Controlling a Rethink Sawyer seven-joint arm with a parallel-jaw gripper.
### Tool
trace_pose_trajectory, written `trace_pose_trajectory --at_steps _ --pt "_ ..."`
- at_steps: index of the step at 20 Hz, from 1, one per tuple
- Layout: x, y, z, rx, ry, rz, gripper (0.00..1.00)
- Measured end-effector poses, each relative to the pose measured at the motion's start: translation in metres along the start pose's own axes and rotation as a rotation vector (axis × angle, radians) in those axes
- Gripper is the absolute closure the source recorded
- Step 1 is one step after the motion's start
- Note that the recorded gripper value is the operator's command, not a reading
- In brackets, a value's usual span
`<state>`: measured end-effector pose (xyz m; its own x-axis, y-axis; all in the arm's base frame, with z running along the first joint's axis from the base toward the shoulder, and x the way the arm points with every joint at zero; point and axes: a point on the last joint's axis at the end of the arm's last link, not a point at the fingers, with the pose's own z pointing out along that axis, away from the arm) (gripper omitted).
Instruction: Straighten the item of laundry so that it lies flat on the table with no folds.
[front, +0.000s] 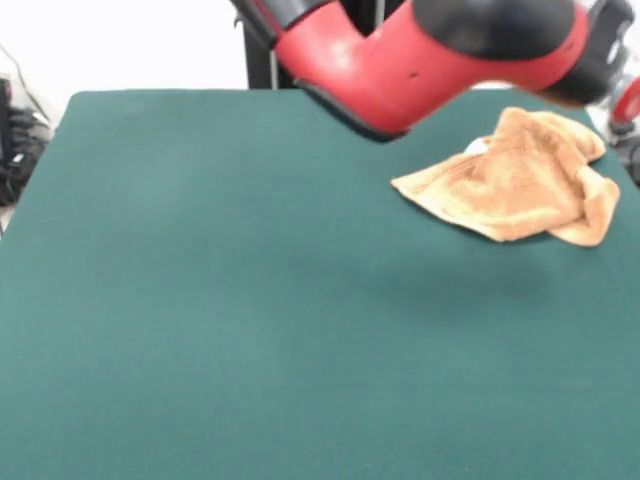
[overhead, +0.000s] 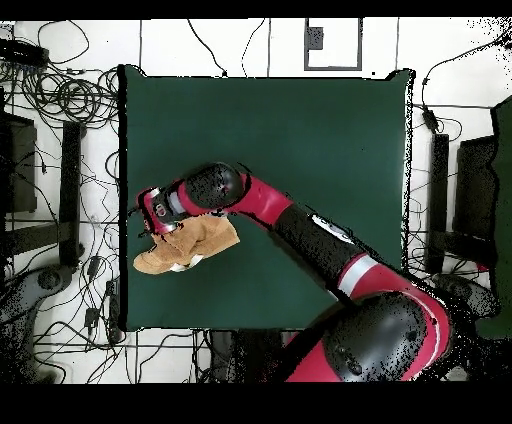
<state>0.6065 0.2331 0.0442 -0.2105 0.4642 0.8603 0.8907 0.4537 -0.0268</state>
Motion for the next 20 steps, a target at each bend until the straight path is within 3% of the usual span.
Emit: trace_pose_trajectory --at_steps 1,3,7,11,16,17,20 --pt "0.02 -0.005 0.008 0.03 -0.003 -0.029 0.0" --pt "0.04 -0.01 0.015 0.053 -0.016 -0.06 0.0" --pt "0.066 -0.018 0.032 0.077 -0.063 -0.107 0.0" --pt "0.089 -0.028 0.066 0.099 -0.168 -0.183 0.0" --pt "0.102 -0.044 0.125 0.149 -0.325 -0.295 0.0" --pt "0.102 -0.055 0.15 0.183 -0.384 -0.337 0.0" --pt "0.099 -0.076 0.182 0.243 -0.453 -0.379 0.0"
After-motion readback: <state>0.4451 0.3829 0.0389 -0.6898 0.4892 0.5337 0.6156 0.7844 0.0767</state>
